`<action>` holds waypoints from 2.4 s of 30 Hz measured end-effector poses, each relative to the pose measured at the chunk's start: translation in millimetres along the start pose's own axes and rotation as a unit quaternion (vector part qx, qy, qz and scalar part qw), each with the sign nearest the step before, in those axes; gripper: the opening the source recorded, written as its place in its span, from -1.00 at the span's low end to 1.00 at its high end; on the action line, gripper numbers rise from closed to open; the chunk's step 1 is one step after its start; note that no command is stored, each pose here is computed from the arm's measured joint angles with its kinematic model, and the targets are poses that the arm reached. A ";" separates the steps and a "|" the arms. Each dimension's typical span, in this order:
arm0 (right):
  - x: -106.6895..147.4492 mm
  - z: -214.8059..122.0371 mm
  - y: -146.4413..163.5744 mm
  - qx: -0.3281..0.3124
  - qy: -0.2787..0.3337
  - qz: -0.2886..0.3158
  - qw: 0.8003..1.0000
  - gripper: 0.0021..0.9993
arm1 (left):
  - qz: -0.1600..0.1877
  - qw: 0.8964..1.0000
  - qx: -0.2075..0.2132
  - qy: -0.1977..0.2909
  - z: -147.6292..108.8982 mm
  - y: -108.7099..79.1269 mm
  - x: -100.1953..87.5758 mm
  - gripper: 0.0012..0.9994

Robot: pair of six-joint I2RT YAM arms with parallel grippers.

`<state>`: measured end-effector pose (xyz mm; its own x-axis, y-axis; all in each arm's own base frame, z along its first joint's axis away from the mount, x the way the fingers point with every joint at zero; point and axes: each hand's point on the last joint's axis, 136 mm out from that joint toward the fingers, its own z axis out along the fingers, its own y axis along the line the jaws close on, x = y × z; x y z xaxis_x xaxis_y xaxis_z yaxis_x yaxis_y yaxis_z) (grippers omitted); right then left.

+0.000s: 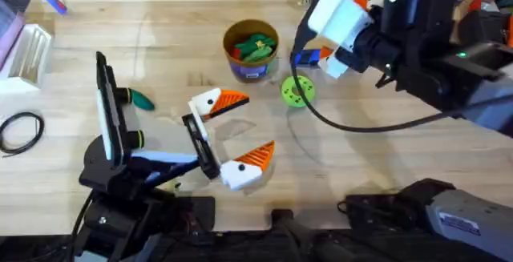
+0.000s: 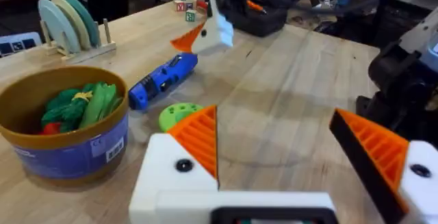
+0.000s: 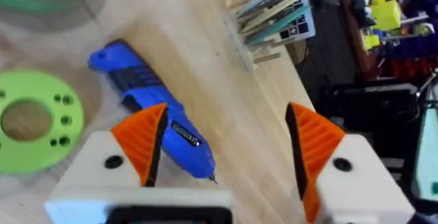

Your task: Pick up the gripper from the table and insert it into the empty holder that is missing its gripper. Then pick up a screw, insert it into the mounting hole, and use the screwdriver to tighten it. Finally, clean up the table by picking up the vegetable and placing it into the bucket.

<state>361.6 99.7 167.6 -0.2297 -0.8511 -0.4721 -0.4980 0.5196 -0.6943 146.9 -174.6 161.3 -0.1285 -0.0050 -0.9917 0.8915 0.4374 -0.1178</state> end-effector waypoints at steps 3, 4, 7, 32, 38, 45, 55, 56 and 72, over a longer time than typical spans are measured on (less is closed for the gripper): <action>-6.3 -11.3 -10.6 0.016 -0.017 0.054 0.998 0.90 | 0.005 1.000 -0.004 -0.005 0.0 1.4 -2.3 0.98; -7.7 -13.9 -13.0 0.019 -0.021 0.071 0.997 0.90 | 0.013 1.000 -0.007 -0.012 0.1 2.4 -6.0 0.98; -8.6 -16.9 -15.2 0.021 -0.025 0.111 0.993 0.91 | 0.035 0.998 -0.033 -0.034 -1.3 9.9 -20.1 0.98; -19.7 -19.6 -2.0 0.003 -0.035 0.154 0.987 0.90 | -0.234 0.867 -0.381 0.221 -54.8 100.4 -59.0 0.98; -19.7 -19.6 -2.0 0.001 -0.035 0.193 0.981 0.91 | -0.280 0.789 -0.488 0.247 -77.8 143.1 -31.5 0.98; -19.5 -19.6 -1.7 0.000 -0.035 0.225 0.974 0.91 | -0.340 0.688 -0.576 0.279 -111.9 188.0 9.4 0.98; -19.2 -19.5 -1.5 -0.001 -0.034 0.231 0.972 0.91 | -0.484 0.528 -0.664 0.218 -176.6 242.8 68.1 0.98; -19.1 -19.5 -1.4 -0.001 -0.034 0.230 0.972 0.91 | -0.493 0.517 -0.667 0.213 -180.9 244.9 72.5 0.98; -18.9 -19.5 -1.2 -0.001 -0.034 0.230 0.973 0.91 | -0.534 0.476 -0.670 0.198 -190.3 269.0 106.2 -0.95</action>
<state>350.3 113.7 188.0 -0.3739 -0.5210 -0.7673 -0.3573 0.8444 -0.3992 290.4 113.7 34.2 -0.5060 -0.8139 -0.2856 -0.8174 0.5582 -0.1424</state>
